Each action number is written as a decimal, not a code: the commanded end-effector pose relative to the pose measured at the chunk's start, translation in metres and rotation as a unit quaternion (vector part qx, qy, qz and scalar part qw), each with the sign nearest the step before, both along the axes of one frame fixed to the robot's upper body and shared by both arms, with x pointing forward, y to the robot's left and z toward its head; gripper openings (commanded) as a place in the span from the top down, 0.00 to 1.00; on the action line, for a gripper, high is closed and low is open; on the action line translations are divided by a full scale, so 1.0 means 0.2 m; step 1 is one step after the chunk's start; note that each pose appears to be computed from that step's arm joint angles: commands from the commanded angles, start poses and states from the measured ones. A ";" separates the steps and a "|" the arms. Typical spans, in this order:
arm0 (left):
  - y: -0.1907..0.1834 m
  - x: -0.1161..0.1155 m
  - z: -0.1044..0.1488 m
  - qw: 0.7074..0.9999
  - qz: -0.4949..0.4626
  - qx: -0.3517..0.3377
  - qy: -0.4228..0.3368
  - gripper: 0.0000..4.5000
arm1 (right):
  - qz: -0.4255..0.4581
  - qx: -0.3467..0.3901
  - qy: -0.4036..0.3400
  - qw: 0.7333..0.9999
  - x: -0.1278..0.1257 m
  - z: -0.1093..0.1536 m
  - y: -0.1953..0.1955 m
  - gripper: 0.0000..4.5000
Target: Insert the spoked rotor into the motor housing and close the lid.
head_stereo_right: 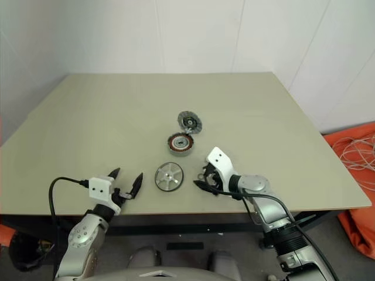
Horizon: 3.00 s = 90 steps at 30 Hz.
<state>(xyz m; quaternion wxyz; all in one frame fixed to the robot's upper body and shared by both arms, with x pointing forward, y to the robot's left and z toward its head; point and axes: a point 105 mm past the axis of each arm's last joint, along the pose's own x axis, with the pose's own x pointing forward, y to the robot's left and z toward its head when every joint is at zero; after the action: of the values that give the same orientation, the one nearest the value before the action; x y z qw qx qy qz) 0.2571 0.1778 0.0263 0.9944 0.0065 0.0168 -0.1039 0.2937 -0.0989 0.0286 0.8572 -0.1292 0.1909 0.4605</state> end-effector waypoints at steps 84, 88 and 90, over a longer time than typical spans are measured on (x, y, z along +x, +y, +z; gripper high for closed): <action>-0.02 0.04 0.04 1.000 0.004 -0.005 -0.030 0.00 | -0.056 0.015 -0.108 0.992 0.56 0.31 0.40 0.16; -0.01 0.04 0.04 1.000 0.004 -0.005 -0.029 0.00 | -0.053 0.021 -0.106 0.993 0.56 0.32 0.40 0.37; -0.01 0.04 0.04 1.000 0.003 -0.006 -0.028 0.00 | -0.055 0.022 -0.107 0.993 0.56 0.33 0.40 0.53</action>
<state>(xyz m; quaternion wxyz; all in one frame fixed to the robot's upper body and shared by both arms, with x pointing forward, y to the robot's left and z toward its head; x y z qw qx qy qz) 0.2638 0.1766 0.0258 0.9951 0.0028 0.0055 -0.0988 0.4006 -0.0230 0.0710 0.8938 -0.1540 0.1310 0.4003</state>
